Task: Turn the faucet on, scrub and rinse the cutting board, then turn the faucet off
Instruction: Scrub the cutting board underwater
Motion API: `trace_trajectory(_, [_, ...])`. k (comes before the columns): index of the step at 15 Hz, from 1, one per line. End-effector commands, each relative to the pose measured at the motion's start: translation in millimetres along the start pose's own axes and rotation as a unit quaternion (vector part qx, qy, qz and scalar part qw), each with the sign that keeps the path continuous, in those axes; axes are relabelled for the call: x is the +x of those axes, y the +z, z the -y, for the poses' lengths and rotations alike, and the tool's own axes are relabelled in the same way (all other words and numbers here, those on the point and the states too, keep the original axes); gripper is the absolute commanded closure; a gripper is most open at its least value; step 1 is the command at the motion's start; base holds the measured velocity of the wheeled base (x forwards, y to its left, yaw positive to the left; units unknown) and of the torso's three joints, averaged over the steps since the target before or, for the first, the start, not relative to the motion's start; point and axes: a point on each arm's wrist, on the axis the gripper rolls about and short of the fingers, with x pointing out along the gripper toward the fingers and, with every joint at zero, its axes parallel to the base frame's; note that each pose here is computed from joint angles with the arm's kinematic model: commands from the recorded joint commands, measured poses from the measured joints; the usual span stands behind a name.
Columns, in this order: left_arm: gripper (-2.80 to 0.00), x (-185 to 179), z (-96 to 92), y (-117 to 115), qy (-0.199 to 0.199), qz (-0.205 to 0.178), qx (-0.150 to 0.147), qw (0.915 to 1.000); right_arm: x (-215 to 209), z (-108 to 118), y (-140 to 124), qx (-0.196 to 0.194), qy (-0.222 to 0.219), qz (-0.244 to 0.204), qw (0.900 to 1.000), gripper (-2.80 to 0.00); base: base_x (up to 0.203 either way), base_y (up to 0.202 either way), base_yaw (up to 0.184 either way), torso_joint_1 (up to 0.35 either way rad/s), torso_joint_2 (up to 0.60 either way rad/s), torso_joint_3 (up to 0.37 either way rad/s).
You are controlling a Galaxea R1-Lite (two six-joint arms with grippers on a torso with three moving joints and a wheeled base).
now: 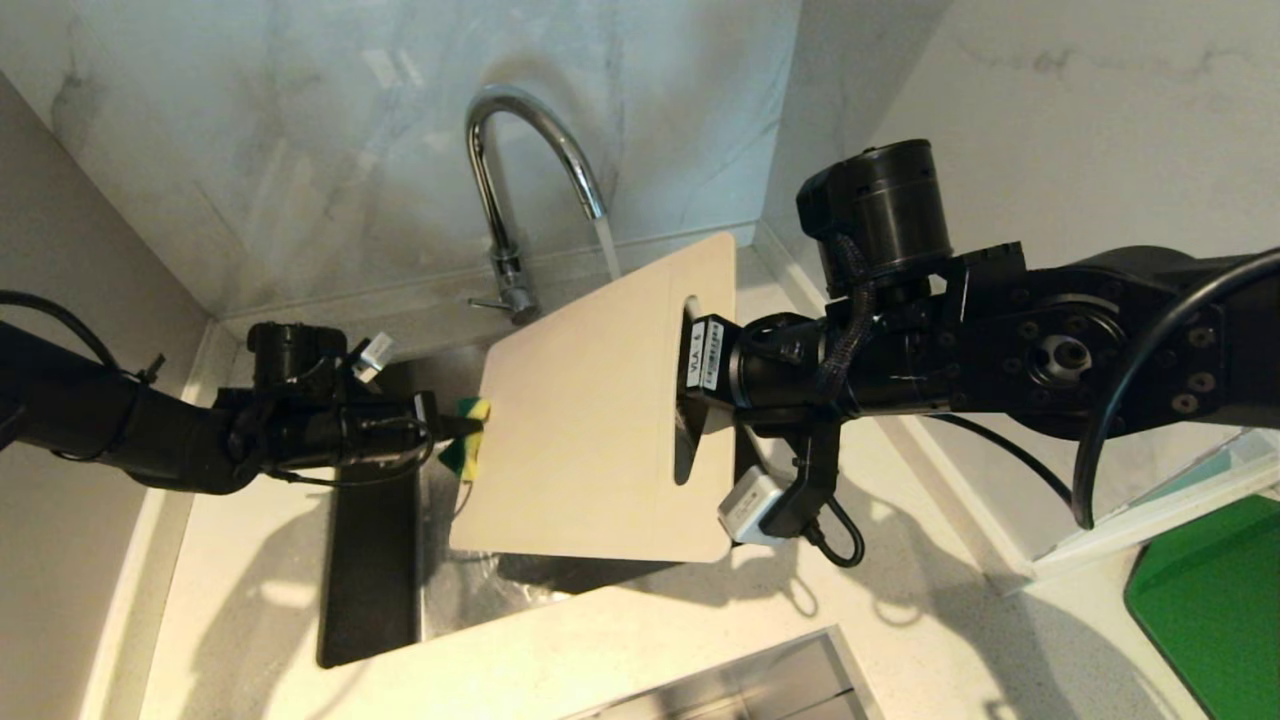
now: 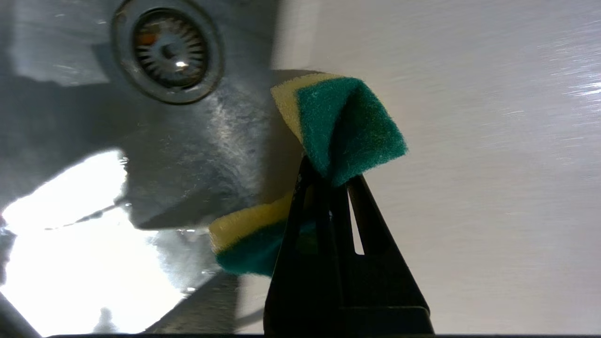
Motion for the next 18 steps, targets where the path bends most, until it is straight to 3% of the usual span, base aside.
trace_trajectory(1, [0.0, -20, 45.4, 9, -0.036, 0.015, 0.017, 0.9991, 1, -1, 0, -0.007, 0.002, 0.001, 1.0, 0.0, 0.0, 0.0, 0.0, 0.0, 0.0, 0.0])
trace_trajectory(6, [0.0, -42, 150.1, -34, -0.113, -0.021, 0.058, 0.9916, 6, -3, 0, -0.003, 0.005, 0.003, 1.0, 0.0, 0.0, 0.0, 0.0, 0.0, 0.0, 0.0])
trace_trajectory(8, [0.0, -55, 175.7, -52, -0.114, -0.056, 0.063, 0.9899, 6, -5, -1, -0.001, 0.006, 0.002, 1.0, 0.0, 0.0, 0.0, 0.0, 0.0, 0.0, 0.0])
trace_trajectory(12, [0.0, -56, 177.5, -63, -0.103, -0.084, 0.059, 0.9894, -1, -5, -5, -0.001, 0.006, -0.008, 1.0, 0.0, 0.0, 0.0, 0.0, 0.0, 0.0, 0.0])
trace_trajectory(15, [0.0, -56, 166.7, -58, -0.076, -0.068, 0.049, 0.9936, -3, -3, -6, -0.001, 0.005, -0.01, 1.0, 0.0, 0.0, 0.0, 0.0, 0.0, 0.0, 0.0])
trace_trajectory(18, [0.0, -48, 158.3, -59, -0.063, -0.076, 0.043, 0.9942, -4, -3, -5, 0.001, 0.004, -0.01, 1.0, 0.0, 0.0, 0.0, 0.0, 0.0, 0.0, 0.0])
